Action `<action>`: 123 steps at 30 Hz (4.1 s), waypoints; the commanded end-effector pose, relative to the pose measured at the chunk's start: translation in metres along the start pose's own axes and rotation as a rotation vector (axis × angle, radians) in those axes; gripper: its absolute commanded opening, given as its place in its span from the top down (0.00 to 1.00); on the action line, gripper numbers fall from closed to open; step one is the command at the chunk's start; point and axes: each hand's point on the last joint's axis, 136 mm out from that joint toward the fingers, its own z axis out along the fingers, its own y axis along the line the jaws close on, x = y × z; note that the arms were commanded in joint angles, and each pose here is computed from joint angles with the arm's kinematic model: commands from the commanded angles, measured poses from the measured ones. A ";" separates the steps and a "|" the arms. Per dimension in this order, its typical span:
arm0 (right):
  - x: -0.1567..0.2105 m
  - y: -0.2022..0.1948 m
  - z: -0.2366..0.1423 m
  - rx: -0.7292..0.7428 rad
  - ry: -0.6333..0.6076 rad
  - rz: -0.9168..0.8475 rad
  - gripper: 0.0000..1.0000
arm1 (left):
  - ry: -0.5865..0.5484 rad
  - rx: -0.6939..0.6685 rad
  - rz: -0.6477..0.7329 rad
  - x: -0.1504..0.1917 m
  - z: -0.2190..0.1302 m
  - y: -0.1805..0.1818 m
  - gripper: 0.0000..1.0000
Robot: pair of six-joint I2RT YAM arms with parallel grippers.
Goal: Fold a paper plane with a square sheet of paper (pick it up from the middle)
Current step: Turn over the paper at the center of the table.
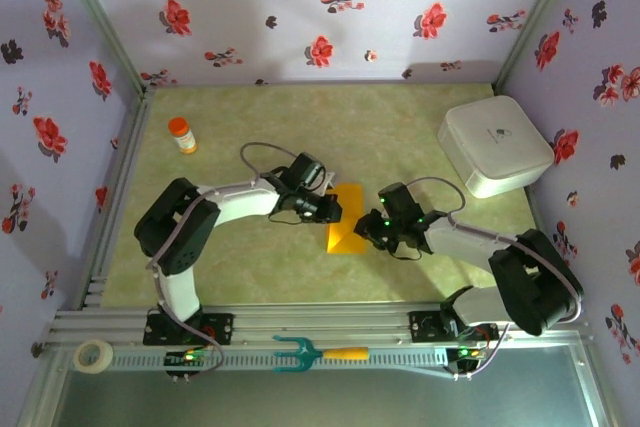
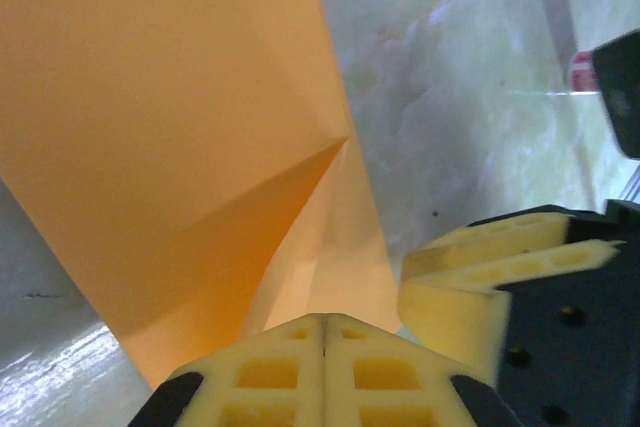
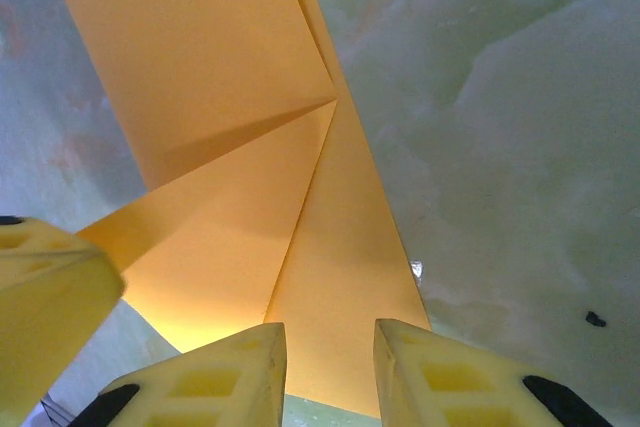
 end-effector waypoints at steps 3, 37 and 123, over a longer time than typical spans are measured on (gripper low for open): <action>0.004 -0.006 0.003 0.034 0.007 0.009 0.67 | 0.063 -0.046 -0.014 0.015 0.015 0.018 0.95; -0.013 0.036 0.014 -0.055 -0.004 -0.078 0.48 | 0.054 -0.063 -0.053 0.029 0.020 0.033 0.96; -0.081 0.076 -0.050 0.874 -0.467 -0.889 1.00 | -0.844 -0.442 -0.111 -0.003 -0.240 0.088 0.50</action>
